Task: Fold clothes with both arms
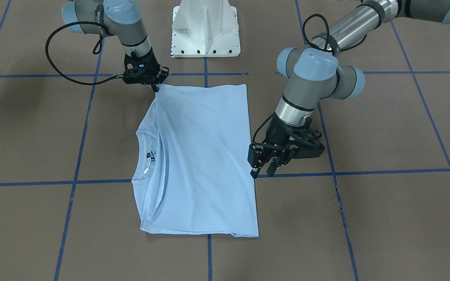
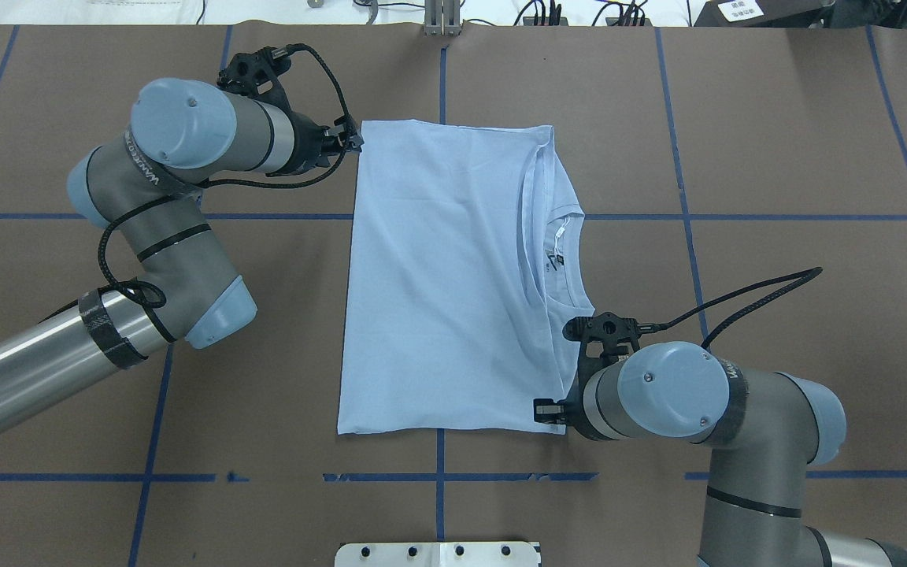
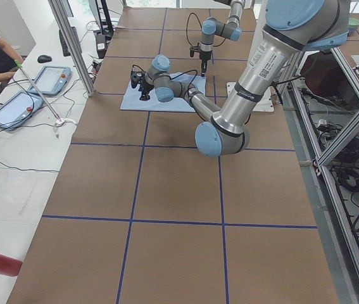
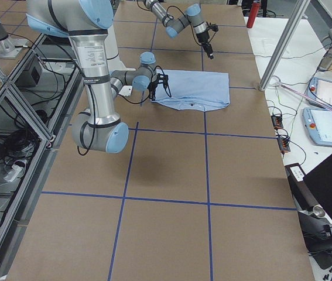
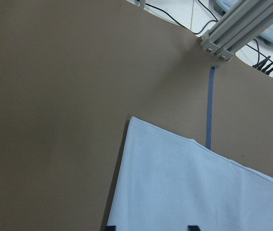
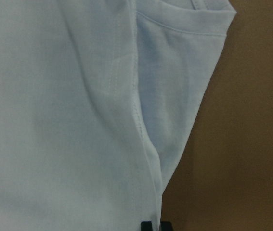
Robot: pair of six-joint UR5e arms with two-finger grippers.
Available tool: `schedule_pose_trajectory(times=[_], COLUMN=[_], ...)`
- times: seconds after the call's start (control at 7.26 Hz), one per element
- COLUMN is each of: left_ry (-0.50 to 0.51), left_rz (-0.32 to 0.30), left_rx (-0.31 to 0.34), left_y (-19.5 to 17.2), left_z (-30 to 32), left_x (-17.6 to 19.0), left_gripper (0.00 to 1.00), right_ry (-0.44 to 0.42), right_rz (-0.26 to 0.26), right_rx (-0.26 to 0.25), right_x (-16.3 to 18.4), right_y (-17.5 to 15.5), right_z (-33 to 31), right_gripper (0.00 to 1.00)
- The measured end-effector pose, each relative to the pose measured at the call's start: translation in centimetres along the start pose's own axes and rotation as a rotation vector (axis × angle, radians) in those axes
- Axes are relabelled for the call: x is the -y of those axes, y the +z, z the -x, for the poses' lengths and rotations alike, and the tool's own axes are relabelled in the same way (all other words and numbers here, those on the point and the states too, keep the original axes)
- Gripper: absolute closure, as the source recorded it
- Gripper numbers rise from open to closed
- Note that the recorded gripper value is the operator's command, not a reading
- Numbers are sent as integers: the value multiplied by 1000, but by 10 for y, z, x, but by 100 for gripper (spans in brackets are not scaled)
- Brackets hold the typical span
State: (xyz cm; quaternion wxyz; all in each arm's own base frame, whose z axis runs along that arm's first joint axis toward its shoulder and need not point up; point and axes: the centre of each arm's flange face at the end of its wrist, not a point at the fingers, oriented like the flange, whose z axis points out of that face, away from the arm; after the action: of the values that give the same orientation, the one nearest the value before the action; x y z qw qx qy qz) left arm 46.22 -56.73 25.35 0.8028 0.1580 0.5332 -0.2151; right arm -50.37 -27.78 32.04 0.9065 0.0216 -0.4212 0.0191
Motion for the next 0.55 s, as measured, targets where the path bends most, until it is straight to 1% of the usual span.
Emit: schedule_pose_trajectory(times=[0.14,0.28,0.41,0.55], left_ry=[0,0,1,4], left_rz=[0,-1,-2,-2], left_rx=[0,0,-7,-26], left_y=[0,-1,-4,-16], left_z=[0,0,0,-1], left_x=[0,0,0,-1], left_gripper=[41,42,42,43], right_ry=[5,58,188,340], right_rz=[0,-4,-11,-18], right_rx=[6,15,24,32], right_x=[0,0,0,1], right_y=[-3,-8,-11,-13], right_z=[1,3,5,8], right_gripper=[27,27,24,20])
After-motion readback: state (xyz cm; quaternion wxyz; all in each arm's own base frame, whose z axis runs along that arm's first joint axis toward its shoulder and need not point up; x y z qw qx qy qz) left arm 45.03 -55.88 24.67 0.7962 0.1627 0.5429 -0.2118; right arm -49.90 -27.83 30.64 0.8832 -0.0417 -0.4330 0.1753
